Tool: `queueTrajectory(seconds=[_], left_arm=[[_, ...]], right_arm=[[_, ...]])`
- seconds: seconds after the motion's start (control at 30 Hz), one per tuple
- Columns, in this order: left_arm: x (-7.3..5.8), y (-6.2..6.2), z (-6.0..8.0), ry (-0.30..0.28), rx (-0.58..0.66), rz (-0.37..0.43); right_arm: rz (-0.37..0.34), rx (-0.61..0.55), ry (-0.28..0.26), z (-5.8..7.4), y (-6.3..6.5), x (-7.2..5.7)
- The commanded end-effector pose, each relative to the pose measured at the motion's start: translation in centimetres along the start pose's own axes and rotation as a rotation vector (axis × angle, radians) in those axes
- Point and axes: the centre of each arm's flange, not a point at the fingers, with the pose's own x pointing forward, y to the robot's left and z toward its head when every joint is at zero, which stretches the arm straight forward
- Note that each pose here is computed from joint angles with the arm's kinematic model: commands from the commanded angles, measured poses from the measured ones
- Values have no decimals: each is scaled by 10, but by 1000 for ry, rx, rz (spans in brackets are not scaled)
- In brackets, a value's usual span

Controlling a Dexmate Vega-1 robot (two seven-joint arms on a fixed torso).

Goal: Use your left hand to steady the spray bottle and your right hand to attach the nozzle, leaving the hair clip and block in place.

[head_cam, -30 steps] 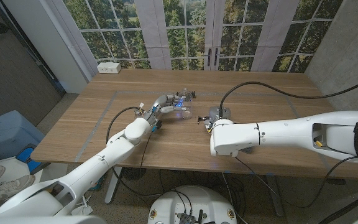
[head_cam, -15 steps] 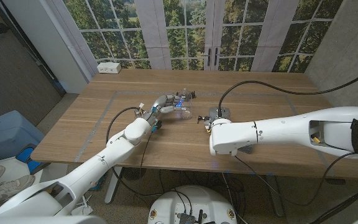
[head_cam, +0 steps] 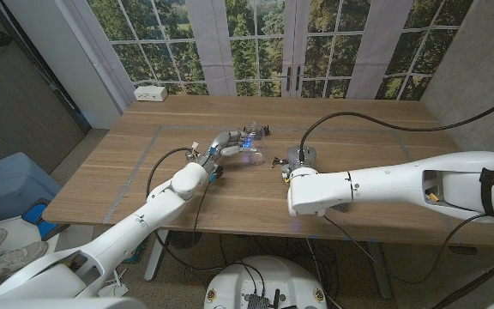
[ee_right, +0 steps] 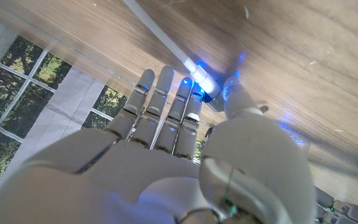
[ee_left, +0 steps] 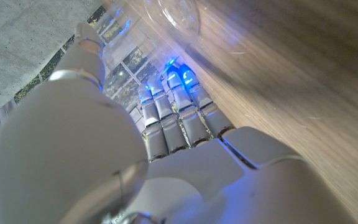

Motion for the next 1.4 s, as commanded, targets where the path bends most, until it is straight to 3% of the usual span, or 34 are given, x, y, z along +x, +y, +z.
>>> queueTrajectory(seconds=[0.03,0.5,0.9,1.4], left_arm=[[2,1,-2,7,1,-1],[10,2,-2,6,5,-19],[12,2,0,4,8,-23],[14,-1,4,4,18,-32]], right_arm=[[-121,61,45,-6,-3,2],[-383,385,109,-30,-13,-2],[-434,510,121,-39,-11,-1],[-523,879,121,-54,-8,6]])
